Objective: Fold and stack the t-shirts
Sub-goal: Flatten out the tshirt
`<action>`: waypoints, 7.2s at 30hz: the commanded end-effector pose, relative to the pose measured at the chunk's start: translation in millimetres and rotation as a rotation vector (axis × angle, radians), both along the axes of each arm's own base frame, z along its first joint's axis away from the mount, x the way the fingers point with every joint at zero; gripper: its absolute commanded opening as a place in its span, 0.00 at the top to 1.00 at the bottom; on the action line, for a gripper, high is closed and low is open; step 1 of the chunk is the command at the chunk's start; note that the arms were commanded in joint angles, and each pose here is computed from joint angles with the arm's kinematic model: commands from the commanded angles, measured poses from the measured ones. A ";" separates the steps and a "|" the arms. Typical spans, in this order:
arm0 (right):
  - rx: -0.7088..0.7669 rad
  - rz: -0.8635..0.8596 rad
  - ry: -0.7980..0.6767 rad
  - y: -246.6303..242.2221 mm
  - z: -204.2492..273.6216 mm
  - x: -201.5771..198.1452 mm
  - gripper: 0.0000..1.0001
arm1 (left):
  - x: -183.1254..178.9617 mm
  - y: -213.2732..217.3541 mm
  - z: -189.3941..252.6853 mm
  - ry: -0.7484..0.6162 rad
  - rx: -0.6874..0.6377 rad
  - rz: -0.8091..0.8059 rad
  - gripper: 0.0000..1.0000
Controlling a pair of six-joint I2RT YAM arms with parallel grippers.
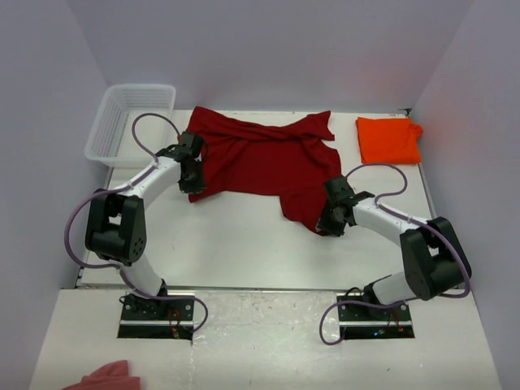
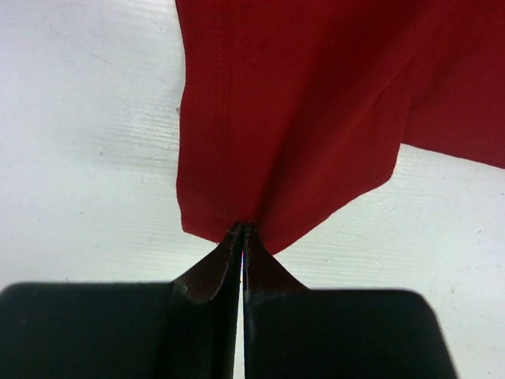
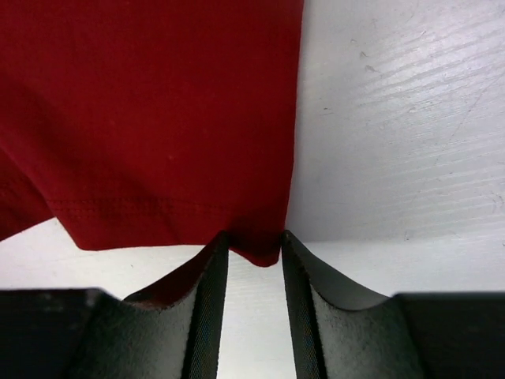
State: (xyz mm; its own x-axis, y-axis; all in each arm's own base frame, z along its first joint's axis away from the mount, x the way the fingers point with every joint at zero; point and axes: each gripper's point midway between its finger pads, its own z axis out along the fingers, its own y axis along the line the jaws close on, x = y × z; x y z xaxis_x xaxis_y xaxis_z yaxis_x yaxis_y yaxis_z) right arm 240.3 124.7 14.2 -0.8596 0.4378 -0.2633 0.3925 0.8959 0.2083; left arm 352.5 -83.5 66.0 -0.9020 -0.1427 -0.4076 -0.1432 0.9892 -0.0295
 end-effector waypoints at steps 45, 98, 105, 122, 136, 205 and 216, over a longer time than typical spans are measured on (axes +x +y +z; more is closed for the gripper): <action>-0.049 0.047 -0.410 -28.9 122.6 -2.1 1.00 | -68.0 -3.0 -29.8 0.091 0.047 0.021 0.28; -0.052 0.033 -0.509 -43.8 157.6 -16.9 1.00 | -69.8 29.2 -36.7 0.121 0.044 0.086 0.41; -0.046 0.034 -0.498 -42.0 155.4 -16.4 1.00 | -74.8 24.9 -55.1 0.157 0.022 0.071 0.43; -0.072 0.031 -0.488 -45.5 150.4 -15.1 1.00 | -77.3 36.4 -59.1 0.159 0.039 0.090 0.92; -0.164 0.019 -0.532 -57.4 175.1 0.1 1.00 | -50.8 42.8 39.4 -0.094 0.049 0.086 1.00; -0.234 0.373 -1.979 -92.8 702.1 -156.7 1.00 | -133.5 31.6 583.5 -1.526 -0.217 -0.150 1.00; -0.087 0.449 -2.078 -86.3 709.9 -203.2 1.00 | -160.8 29.7 593.5 -1.564 -0.265 -0.182 1.00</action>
State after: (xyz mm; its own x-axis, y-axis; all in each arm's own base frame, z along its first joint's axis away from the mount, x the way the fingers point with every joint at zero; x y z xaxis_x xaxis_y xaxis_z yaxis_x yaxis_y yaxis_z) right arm 61.4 35.7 708.1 0.5811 0.2131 -0.7855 -0.4296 0.9000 -0.0736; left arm 215.3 -56.2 637.3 0.2786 -0.2805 -0.9185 0.2721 0.9403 -0.2046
